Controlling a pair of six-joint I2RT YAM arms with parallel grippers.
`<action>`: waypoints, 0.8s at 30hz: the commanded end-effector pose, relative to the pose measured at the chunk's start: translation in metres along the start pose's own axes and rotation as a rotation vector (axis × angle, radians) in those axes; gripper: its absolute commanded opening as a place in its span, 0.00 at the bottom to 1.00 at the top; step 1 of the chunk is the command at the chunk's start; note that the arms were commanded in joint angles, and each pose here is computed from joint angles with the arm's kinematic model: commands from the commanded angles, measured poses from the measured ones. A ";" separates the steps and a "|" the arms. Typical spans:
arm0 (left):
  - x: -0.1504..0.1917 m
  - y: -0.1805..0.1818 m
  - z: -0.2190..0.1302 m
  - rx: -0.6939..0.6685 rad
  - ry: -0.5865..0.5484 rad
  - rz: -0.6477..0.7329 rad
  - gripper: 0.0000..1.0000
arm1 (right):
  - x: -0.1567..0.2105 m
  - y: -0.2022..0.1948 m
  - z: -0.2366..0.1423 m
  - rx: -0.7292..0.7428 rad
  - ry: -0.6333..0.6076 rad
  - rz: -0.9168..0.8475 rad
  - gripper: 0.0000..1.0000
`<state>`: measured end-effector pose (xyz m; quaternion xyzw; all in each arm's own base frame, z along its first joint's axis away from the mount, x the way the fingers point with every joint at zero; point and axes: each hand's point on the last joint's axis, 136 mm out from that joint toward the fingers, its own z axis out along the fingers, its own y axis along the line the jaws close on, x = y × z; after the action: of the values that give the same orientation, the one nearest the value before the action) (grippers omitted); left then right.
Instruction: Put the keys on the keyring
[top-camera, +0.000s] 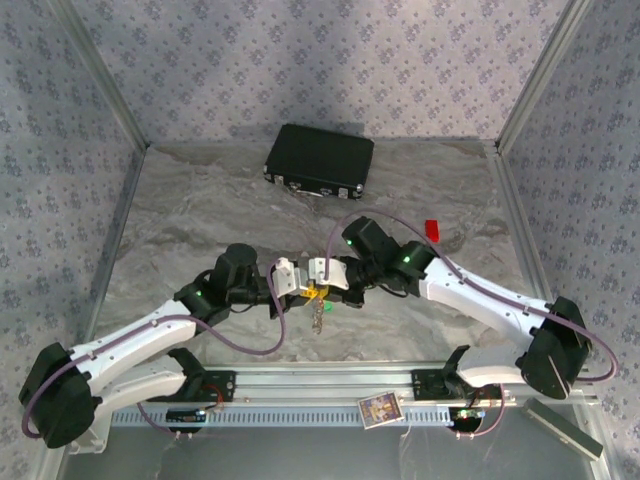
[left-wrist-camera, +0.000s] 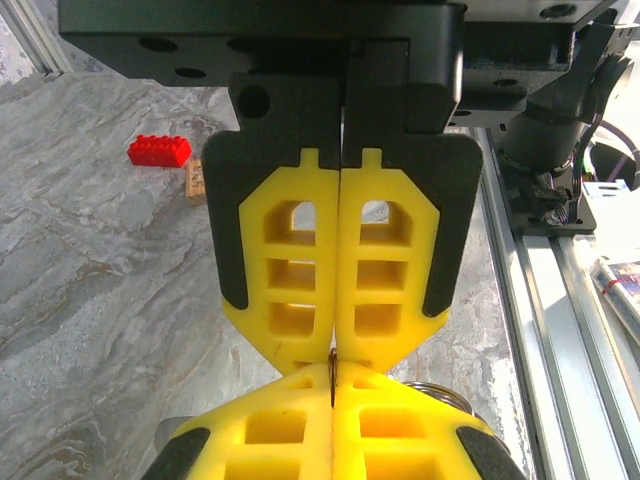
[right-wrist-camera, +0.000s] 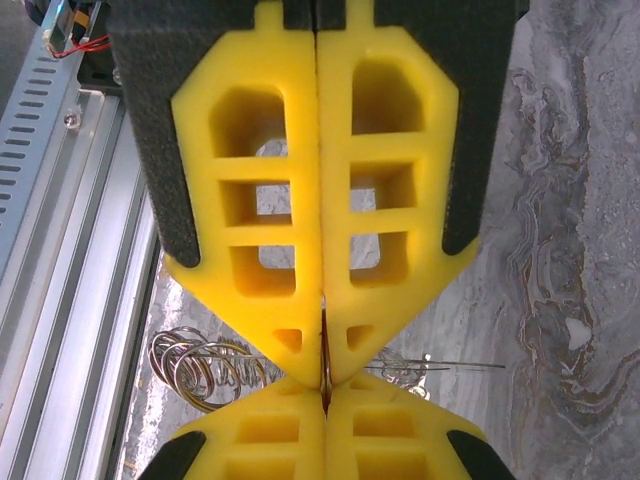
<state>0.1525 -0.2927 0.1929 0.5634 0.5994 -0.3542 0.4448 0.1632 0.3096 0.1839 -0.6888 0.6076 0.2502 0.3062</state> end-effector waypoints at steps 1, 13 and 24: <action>-0.007 -0.002 -0.002 0.004 -0.021 0.011 0.00 | -0.015 0.001 -0.014 0.012 -0.106 0.003 0.17; -0.019 0.004 -0.008 -0.077 -0.245 -0.025 0.00 | -0.010 -0.004 -0.009 0.037 -0.314 0.145 0.31; -0.020 0.001 -0.007 -0.068 -0.278 -0.028 0.00 | -0.009 -0.003 -0.004 0.020 -0.328 0.159 0.16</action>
<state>0.1552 -0.2896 0.1967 0.4891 0.5783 -0.3996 0.5164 0.1665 0.3122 0.1899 -0.5904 0.6098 0.3636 0.3840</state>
